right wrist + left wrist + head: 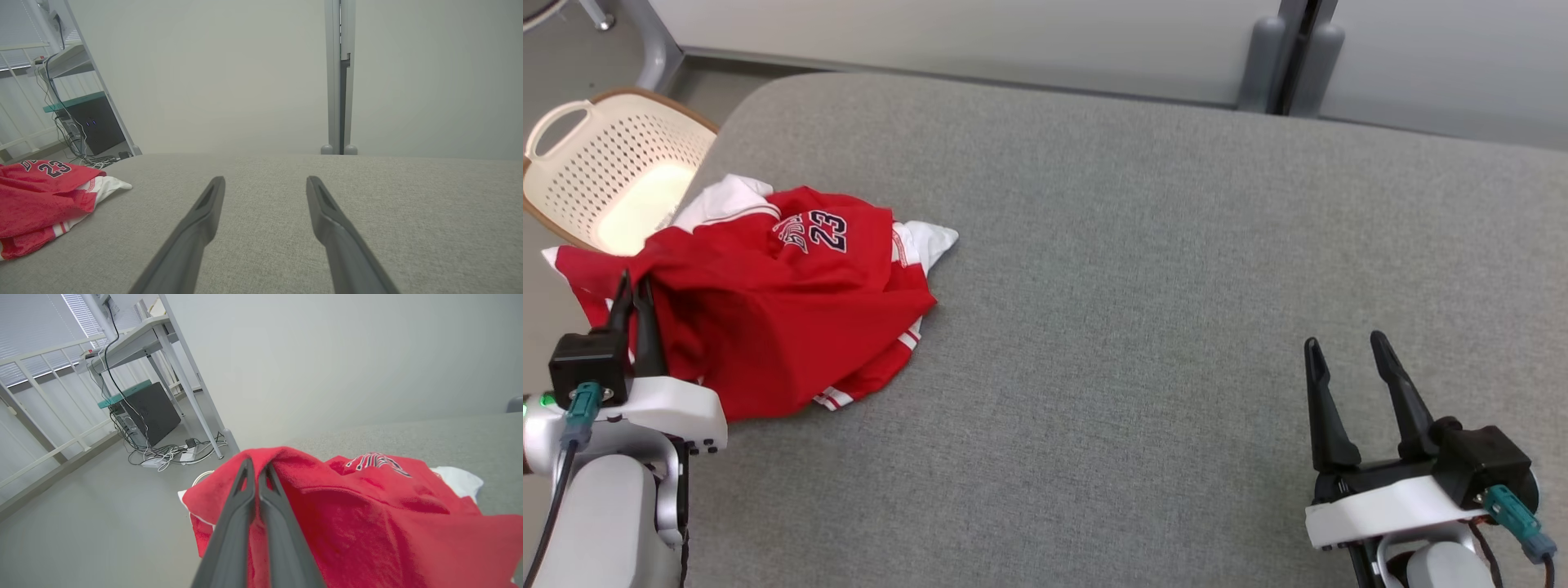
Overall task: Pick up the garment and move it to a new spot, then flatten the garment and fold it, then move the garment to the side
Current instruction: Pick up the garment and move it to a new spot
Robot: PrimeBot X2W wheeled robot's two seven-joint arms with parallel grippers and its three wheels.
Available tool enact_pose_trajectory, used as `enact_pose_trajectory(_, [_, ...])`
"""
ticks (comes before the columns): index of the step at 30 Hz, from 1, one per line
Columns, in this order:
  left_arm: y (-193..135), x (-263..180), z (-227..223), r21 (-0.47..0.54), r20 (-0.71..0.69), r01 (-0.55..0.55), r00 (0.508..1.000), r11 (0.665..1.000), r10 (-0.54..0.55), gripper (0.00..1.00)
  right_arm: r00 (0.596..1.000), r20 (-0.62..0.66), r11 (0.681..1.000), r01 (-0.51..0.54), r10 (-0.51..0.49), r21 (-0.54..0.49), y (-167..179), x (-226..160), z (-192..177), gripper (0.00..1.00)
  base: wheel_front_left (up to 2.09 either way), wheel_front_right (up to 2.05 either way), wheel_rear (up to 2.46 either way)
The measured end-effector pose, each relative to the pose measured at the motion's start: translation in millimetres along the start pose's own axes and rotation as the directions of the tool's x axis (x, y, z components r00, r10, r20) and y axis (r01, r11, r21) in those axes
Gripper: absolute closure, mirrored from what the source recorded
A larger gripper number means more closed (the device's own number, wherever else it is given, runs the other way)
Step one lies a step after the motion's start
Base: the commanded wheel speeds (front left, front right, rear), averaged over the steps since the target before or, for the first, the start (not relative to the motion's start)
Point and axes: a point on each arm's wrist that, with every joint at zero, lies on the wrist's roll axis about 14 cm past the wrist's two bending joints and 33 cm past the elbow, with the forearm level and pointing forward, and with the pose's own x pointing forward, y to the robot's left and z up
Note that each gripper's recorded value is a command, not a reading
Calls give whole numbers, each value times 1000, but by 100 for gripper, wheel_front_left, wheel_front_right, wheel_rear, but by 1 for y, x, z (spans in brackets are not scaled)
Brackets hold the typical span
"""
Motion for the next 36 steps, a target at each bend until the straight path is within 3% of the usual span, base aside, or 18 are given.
enact_pose_trajectory(5, [8,-10,57,-3,187,-7,982,1000,7,100,1000,30,1000,-9,8,12,8,-7,14,0,0,0,0])
enact_pose_trajectory(12, [3,-38,145,-5,459,37,888,999,-30,100,997,82,1000,-8,7,16,14,-21,36,0,0,0,0])
enact_pose_trajectory(22, [-69,-63,218,54,594,253,769,966,-235,100,988,135,997,78,-80,26,-7,-48,55,0,0,0,0])
enact_pose_trajectory(29, [-148,-79,244,108,595,460,680,881,-428,100,968,176,984,173,-178,41,-34,-71,68,0,0,0,0])
enact_pose_trajectory(36, [-247,-90,262,206,573,651,525,730,-629,100,932,215,957,283,-291,65,-70,-91,81,0,0,0,0])
